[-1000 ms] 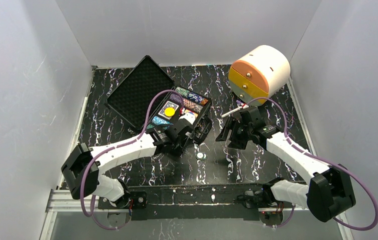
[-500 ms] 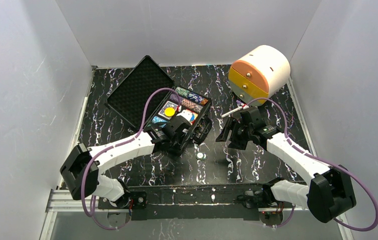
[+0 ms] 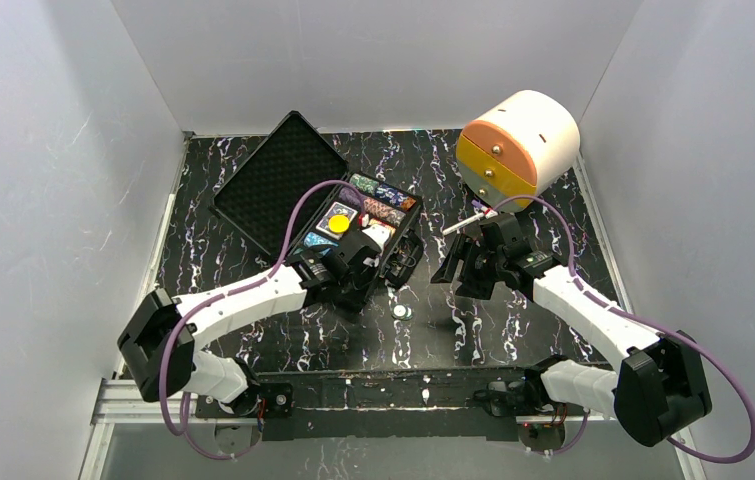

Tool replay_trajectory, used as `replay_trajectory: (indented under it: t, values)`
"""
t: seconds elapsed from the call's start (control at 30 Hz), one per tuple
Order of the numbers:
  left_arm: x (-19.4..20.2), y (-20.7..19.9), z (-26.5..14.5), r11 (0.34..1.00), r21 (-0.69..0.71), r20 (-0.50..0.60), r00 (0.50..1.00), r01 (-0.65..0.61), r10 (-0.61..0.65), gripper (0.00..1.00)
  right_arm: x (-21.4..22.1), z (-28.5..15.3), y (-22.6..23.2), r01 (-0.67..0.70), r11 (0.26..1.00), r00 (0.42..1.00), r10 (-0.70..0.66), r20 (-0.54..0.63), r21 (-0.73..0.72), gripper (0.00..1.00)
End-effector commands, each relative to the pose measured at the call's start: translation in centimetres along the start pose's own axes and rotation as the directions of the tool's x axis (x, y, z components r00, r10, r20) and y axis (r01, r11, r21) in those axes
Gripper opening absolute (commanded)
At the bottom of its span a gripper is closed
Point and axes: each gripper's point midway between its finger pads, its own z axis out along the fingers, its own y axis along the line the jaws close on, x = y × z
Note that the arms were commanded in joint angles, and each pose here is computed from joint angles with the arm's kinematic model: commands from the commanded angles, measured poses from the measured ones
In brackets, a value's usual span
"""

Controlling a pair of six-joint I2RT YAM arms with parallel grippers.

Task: Pack up texas hold em set

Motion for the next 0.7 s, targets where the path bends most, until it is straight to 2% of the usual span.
replay_trajectory:
  t: [0.0, 0.23, 0.4, 0.6, 0.67]
  values:
    - [0.3, 1.0, 0.5, 0.999, -0.053, -0.006, 1.000, -0.006, 0.006, 0.00, -0.1, -0.4, 0.1, 0.005, 1.000, 1.000, -0.005, 0.012, -0.011, 0.77]
    - [1.2, 2.3, 1.5, 0.992, -0.127, -0.034, 0.999, -0.022, 0.018, 0.00, -0.3, -0.6, -0.1, 0.007, 1.000, 1.000, -0.007, 0.022, -0.002, 0.77]
    - [0.4, 4.4, 0.9, 0.970, -0.245, 0.021, 1.000, -0.001, 0.007, 0.00, -0.2, -0.5, -0.1, 0.007, 1.000, 1.000, -0.007, 0.019, -0.003, 0.77]
    - [0.6, 4.8, 1.0, 0.966, -0.260, 0.020, 1.000, -0.005, 0.010, 0.00, -0.2, -0.4, 0.1, 0.004, 1.000, 1.000, -0.004, 0.016, -0.009, 0.77]
    - [0.8, 4.6, 1.1, 0.968, -0.252, 0.010, 1.000, -0.011, 0.014, 0.05, -0.2, -0.4, 0.1, 0.005, 1.000, 1.000, -0.005, 0.015, -0.011, 0.77]
